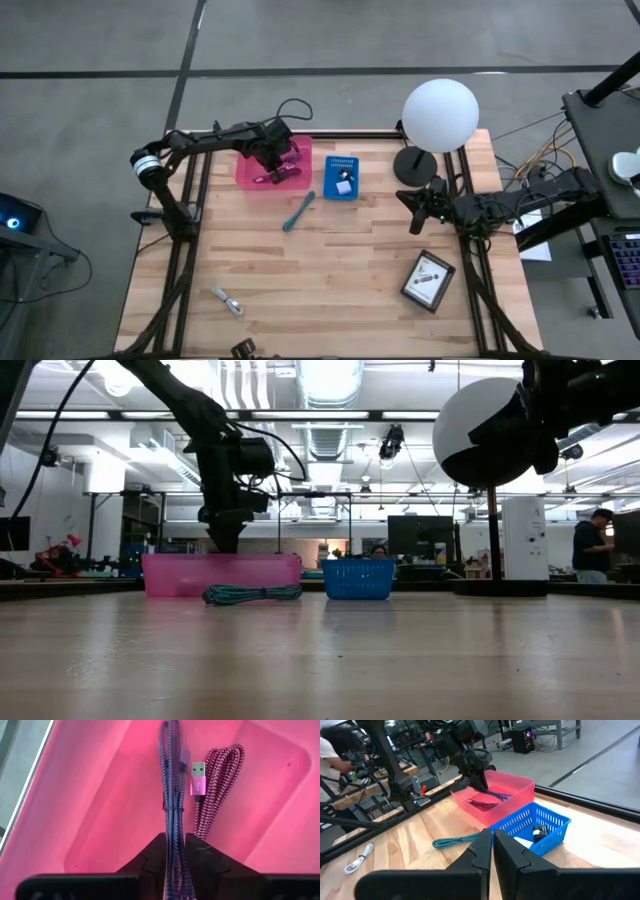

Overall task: Pick and place items into bin
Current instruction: Put the blue charger cable into the pink bin, then put the light blue charger cable into the pink bin

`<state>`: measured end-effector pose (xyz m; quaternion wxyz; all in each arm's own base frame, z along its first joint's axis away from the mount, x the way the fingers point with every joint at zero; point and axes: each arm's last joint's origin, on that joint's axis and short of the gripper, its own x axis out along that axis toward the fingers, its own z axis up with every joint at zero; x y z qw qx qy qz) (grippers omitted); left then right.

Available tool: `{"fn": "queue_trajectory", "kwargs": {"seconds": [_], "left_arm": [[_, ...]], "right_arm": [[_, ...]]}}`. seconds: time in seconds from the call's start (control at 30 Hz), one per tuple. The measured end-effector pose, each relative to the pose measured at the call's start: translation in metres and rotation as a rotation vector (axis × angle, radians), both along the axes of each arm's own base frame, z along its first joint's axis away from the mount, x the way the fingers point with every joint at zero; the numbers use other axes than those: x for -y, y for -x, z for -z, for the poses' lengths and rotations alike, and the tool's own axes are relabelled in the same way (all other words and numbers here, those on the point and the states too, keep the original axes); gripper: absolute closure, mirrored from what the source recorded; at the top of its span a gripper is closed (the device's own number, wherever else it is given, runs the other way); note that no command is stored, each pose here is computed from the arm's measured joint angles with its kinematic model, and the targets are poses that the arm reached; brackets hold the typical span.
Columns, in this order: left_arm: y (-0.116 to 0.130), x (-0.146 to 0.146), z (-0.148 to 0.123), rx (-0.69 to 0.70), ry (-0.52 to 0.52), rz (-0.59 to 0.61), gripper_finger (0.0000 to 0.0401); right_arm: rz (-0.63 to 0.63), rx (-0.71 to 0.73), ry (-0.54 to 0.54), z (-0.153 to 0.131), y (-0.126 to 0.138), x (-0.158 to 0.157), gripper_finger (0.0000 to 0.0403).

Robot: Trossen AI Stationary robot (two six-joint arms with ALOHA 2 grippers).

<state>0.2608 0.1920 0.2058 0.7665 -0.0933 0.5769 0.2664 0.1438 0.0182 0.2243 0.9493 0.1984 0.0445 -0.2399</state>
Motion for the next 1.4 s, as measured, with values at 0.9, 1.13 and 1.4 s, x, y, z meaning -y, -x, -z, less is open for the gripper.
{"fn": "queue_trajectory", "kwargs": {"seconds": [0.9, 1.13, 1.4], "left_arm": [[-0.033, 0.083, -0.064, 0.531, 0.395, 0.29, 0.0303], [-0.039, 0.107, -0.07, 0.477, 0.127, -0.027, 0.0302], [-0.042, 0.116, -0.067, 0.496, 0.193, -0.089, 0.0286]], "right_arm": [[0.005, 0.015, 0.001, -0.006, -0.001, 0.0, 0.0394], [0.004, 0.013, 0.001, -0.006, -0.001, 0.0, 0.0394], [0.004, 0.011, 0.002, -0.006, -0.001, 0.0, 0.0394]]}}
